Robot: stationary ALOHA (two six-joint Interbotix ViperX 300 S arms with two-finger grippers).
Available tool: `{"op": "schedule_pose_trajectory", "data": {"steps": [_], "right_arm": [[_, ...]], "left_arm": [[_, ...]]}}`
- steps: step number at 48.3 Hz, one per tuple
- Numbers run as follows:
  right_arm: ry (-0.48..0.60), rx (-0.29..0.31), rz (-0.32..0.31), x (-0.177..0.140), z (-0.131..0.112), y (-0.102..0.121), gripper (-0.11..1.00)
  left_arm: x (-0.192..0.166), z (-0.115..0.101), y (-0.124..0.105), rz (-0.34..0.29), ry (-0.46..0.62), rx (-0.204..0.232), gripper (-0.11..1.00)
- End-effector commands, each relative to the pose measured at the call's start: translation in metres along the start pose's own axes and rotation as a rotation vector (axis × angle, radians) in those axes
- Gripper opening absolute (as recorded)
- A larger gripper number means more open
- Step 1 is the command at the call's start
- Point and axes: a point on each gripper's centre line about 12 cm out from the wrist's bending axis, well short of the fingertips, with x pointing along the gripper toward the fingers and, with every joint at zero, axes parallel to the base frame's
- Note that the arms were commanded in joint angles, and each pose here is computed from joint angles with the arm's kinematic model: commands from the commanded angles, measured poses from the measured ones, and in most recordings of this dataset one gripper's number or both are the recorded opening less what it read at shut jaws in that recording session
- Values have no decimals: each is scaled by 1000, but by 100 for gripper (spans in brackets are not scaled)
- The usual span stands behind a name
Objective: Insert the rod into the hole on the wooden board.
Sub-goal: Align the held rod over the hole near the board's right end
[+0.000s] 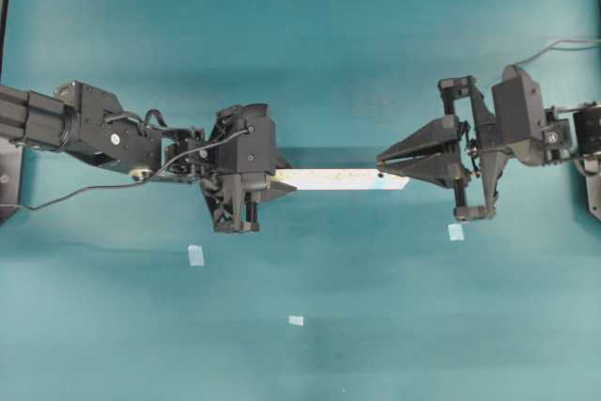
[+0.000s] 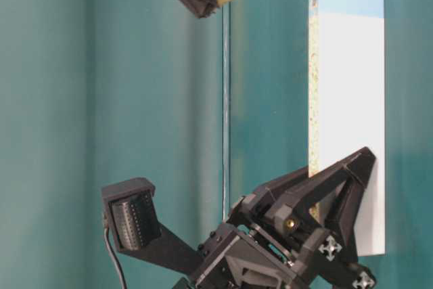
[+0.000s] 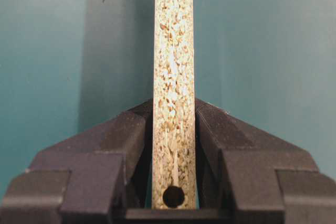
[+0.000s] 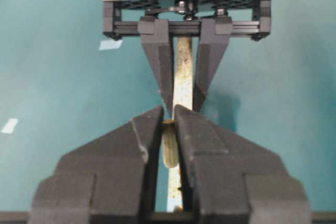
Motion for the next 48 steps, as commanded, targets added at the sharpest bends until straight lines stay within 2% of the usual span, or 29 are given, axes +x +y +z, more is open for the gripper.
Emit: {"op": "schedule_pose_trajectory", "data": {"steps": [1, 7, 20, 48], "right_arm": [[-40, -7, 4, 2, -1, -2, 11], [-48, -18, 9, 6, -11, -4, 11], [-52, 9, 3, 14, -36, -11, 11], [-36, 9, -14, 13, -45, -15, 11]], "left_arm": [[-3, 10, -2, -3, -31, 10, 32], [-2, 9, -1, -2, -29, 6, 32], [-3, 9, -1, -2, -28, 2, 32], [-3, 7, -1, -2, -23, 0, 32]]}}
